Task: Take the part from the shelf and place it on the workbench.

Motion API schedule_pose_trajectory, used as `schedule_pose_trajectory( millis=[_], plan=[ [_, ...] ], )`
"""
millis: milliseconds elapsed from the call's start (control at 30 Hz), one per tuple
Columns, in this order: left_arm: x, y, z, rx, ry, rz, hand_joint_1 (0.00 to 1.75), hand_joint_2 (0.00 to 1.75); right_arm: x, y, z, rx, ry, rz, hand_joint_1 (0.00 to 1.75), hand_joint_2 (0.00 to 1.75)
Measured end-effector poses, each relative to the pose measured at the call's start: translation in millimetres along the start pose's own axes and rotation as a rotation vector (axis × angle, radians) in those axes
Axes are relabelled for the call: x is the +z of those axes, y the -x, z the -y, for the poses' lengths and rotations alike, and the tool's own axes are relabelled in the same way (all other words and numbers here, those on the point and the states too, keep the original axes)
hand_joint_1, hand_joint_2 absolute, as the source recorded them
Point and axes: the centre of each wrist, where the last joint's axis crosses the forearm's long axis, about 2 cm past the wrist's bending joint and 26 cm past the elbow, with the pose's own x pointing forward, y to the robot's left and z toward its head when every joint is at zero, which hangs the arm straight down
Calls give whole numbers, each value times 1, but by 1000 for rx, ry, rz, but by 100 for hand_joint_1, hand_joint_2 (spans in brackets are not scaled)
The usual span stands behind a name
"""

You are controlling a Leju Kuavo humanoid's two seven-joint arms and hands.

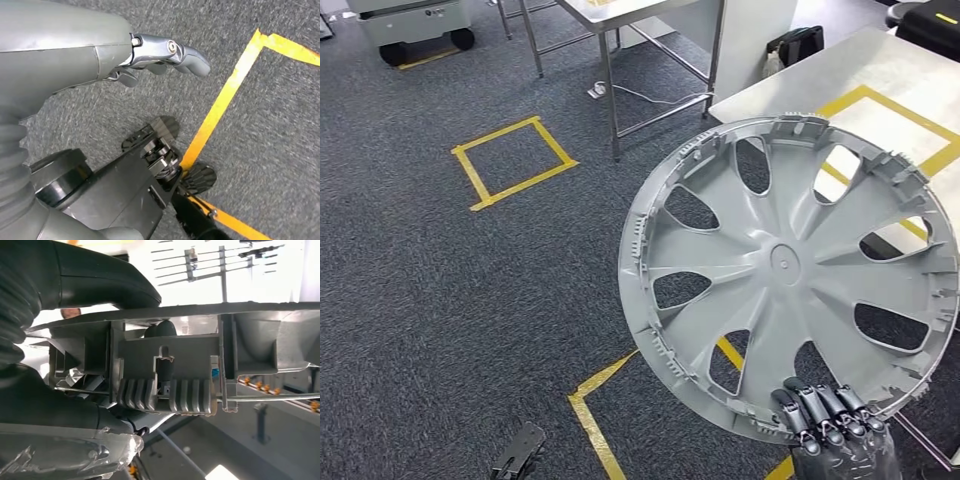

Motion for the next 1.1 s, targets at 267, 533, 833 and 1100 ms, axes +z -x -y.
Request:
schedule_pose_trajectory(
  millis=[267, 533, 833, 1100],
  plan=[
    [1, 3, 1, 1, 3, -5, 0, 175, -1, 0, 0, 3, 3, -7, 175, 175],
    [0, -1, 1, 1, 5, 2, 0, 175, 0, 0, 1, 3, 0, -8, 175, 175],
    [0, 1, 2, 4, 17, -2, 0, 175, 0, 1, 1, 7, -1, 6, 175, 175],
    [0, -1, 0, 3, 17, 3, 0, 175, 1, 2, 1, 10, -2, 14, 175, 175]
  ],
)
